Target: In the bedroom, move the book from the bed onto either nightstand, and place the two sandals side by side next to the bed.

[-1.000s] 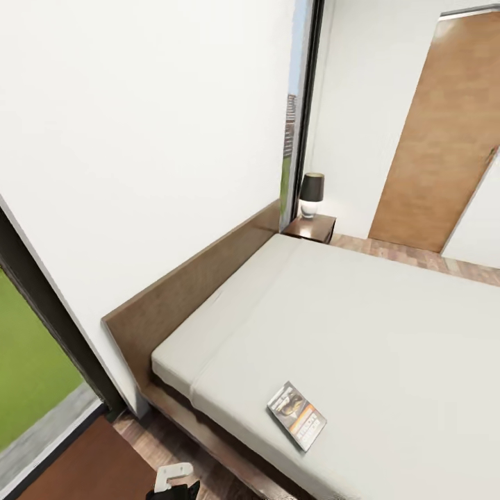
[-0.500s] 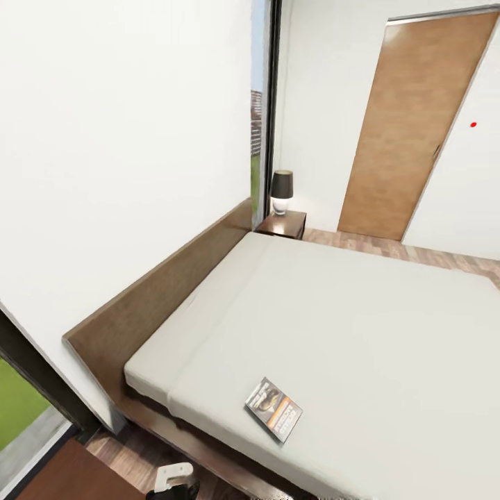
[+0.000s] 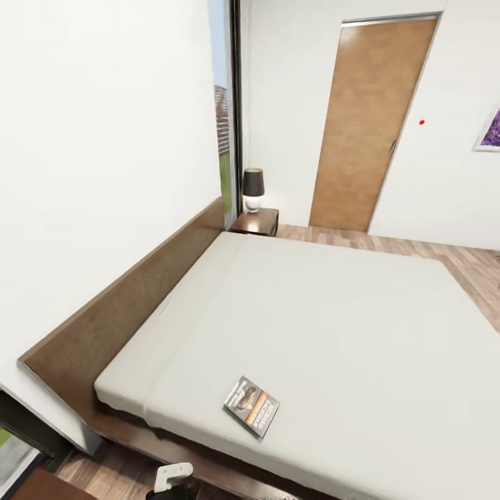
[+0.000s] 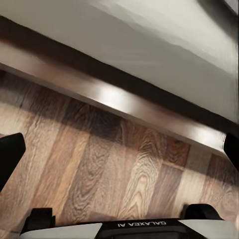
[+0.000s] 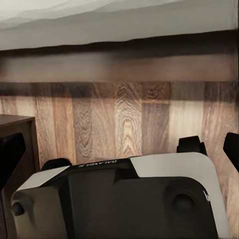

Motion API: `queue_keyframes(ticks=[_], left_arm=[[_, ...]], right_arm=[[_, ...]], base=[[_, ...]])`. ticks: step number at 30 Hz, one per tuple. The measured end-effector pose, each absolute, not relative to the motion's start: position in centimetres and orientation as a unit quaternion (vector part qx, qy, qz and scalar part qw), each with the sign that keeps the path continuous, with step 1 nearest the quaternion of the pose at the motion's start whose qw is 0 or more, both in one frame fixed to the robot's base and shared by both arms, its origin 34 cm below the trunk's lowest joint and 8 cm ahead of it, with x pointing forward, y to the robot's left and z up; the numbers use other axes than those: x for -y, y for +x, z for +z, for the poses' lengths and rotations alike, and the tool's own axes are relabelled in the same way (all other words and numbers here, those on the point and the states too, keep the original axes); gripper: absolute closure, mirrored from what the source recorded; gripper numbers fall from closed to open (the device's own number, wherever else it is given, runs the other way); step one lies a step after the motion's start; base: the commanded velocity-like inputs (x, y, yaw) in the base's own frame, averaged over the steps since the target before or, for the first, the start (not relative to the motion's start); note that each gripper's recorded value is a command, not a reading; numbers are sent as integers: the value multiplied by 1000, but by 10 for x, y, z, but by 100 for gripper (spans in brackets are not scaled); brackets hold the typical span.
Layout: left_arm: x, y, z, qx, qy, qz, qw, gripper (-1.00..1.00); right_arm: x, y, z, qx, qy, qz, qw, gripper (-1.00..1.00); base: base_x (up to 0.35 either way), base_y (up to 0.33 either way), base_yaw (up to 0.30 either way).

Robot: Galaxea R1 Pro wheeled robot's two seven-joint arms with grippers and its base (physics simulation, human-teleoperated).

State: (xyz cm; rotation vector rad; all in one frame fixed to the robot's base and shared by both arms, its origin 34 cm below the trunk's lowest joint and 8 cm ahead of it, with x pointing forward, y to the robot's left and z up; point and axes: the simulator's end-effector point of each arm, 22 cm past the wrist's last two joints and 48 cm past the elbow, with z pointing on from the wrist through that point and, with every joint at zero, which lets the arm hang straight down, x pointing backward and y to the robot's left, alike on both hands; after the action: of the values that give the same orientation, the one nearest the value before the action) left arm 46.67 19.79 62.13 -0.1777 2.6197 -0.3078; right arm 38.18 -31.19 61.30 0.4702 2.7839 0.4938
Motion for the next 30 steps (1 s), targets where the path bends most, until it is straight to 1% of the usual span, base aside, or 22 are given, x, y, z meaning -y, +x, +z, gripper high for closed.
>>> queue_keyframes(ticks=[17, 22, 30], left_arm=[[-198, 457, 633, -962, -66, -113, 241, -100], [-198, 455, 636, -962, -66, -112, 240, -100], [-198, 453, 639, -962, -66, -112, 239, -100]], right_arm=[[312, 372, 626, -963, 164, 170, 131, -100], [312, 370, 629, -963, 164, 169, 131, -100], [312, 368, 632, -963, 164, 169, 130, -100]], base=[[0, 0, -263], [0, 0, -77], [0, 0, -8]])
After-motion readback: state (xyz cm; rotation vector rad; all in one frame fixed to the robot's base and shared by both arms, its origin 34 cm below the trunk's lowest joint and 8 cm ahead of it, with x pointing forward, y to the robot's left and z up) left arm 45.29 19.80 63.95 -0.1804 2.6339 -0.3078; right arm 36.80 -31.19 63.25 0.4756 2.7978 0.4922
